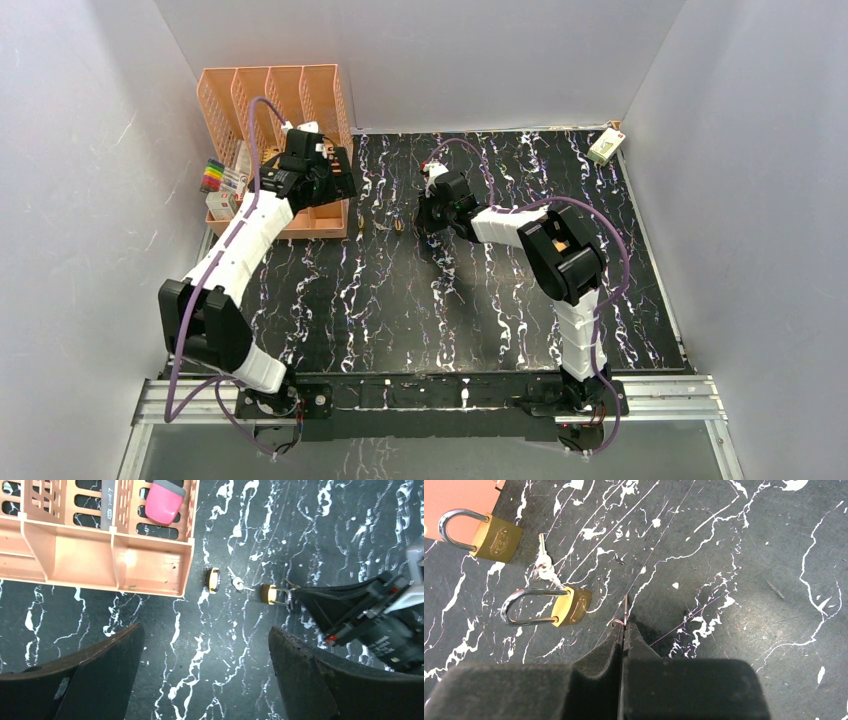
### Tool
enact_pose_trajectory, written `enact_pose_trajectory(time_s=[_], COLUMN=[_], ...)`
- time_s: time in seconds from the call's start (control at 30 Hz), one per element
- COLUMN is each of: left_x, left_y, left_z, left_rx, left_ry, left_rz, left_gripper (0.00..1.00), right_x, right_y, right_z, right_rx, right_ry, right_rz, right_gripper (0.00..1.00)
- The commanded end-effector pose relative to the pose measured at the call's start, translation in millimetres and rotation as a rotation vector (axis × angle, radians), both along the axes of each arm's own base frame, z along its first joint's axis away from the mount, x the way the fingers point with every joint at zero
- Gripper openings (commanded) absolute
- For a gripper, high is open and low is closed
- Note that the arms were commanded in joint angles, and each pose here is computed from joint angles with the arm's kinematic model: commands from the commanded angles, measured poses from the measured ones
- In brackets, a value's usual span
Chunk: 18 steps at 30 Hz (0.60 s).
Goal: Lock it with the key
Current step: Place the key at the center of the board.
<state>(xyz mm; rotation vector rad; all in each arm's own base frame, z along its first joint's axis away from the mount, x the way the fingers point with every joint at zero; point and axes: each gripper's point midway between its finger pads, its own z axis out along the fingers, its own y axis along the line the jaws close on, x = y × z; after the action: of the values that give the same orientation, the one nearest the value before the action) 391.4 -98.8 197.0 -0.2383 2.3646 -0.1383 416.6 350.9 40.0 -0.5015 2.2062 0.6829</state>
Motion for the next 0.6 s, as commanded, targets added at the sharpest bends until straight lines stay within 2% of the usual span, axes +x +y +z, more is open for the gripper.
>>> enact_pose_trajectory(time_s=[0.0, 0.07, 0.13, 0.23, 0.33, 0.57], left_x=[-7.1, -8.4, -8.7, -8.3, -10.9, -28.1], left_y=[-1.3, -1.0, -0.7, 0.5, -3.4, -16.7], left_z=[37.8, 42.8, 45.5, 50.8, 62.9, 97.1], left_rx=[-0.054, -0.057, -0.060, -0.072, -0.127, -0.299], left_ry=[-0.096, -0.109, -0.115, -0.113, -0.122, -0.161], left_rz=[-0.015, -0.016, -0.012, 0.012, 0.041, 0.078], left_gripper=[0.98, 0.98, 0.98, 0.98, 0.98, 0.98], right_x=[6.1, 5.9, 5.6, 6.4, 8.3, 0.5], right_y=[5.7, 5.5, 6.1, 6.4, 3.0, -29.6], right_z=[13.5, 14.5, 15.9, 20.7, 28.9, 64.2], right_rx=[0.024, 0.025, 0.023, 0.012, -0.004, -0.041], right_ry=[-0.034, -0.033, -0.034, -0.038, -0.055, -0.117], right_rz=[-0.008, -0.005, 0.003, 0.013, 0.007, -0.057], right_gripper=[0.10, 0.18, 0.33, 0.44, 0.50, 0.56])
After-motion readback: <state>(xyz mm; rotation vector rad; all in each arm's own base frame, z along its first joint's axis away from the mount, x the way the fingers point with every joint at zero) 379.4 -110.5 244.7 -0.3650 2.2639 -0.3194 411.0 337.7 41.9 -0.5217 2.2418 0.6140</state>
